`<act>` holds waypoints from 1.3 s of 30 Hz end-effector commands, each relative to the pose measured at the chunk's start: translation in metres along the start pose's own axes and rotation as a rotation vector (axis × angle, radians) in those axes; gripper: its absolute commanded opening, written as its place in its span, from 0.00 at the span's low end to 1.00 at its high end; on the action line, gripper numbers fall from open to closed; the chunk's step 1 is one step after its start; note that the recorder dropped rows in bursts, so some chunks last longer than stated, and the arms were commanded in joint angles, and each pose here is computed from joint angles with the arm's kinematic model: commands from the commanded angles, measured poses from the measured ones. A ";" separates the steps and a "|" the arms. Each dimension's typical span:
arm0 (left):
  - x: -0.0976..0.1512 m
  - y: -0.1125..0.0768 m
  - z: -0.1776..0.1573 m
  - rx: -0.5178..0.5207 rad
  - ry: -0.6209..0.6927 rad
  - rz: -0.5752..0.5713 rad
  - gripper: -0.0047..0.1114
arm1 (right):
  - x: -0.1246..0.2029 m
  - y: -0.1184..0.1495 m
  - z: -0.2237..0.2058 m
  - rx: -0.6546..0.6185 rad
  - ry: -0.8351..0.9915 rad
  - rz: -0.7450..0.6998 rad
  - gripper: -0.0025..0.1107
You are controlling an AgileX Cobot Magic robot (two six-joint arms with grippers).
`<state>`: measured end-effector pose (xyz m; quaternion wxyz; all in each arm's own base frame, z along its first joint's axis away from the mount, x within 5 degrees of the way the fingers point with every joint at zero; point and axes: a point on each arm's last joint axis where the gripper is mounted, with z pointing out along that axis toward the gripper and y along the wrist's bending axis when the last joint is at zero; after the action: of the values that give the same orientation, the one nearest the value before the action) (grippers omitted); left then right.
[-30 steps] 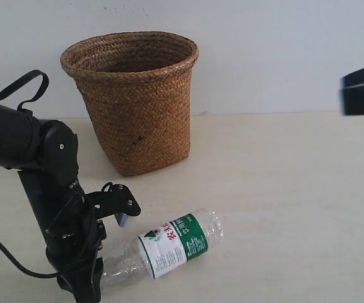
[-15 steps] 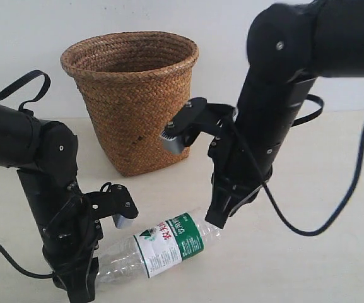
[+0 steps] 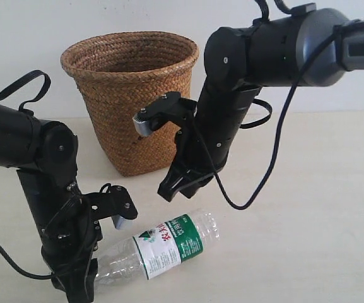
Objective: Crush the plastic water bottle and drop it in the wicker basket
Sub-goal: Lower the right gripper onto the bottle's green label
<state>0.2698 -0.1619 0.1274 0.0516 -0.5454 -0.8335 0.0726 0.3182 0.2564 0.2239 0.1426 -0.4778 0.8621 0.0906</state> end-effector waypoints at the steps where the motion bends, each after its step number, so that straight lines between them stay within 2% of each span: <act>1: -0.002 -0.002 -0.001 -0.002 0.005 0.017 0.08 | -0.004 -0.001 0.018 -0.027 0.017 0.076 0.02; 8: -0.001 -0.003 -0.001 0.006 0.013 0.017 0.08 | -0.001 -0.002 0.036 -0.047 0.068 0.151 0.02; 13: -0.001 -0.002 -0.001 0.004 0.012 0.018 0.08 | 0.005 0.001 0.035 -0.068 0.133 0.173 0.02; 21: -0.001 -0.002 -0.001 0.002 0.011 0.018 0.08 | 0.002 0.005 0.013 -0.072 0.093 0.212 0.02; 26: -0.001 -0.002 -0.001 0.004 0.012 0.018 0.08 | 0.000 0.020 0.017 -0.094 0.117 0.190 0.02; 39: -0.001 -0.003 -0.001 0.006 0.017 0.019 0.08 | 0.020 0.020 0.107 -0.137 0.327 0.215 0.02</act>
<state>0.2687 -0.1614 0.1276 0.0576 -0.5471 -0.8318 0.0739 0.3099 0.2833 0.1508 -0.0045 -0.3959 0.9128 0.0999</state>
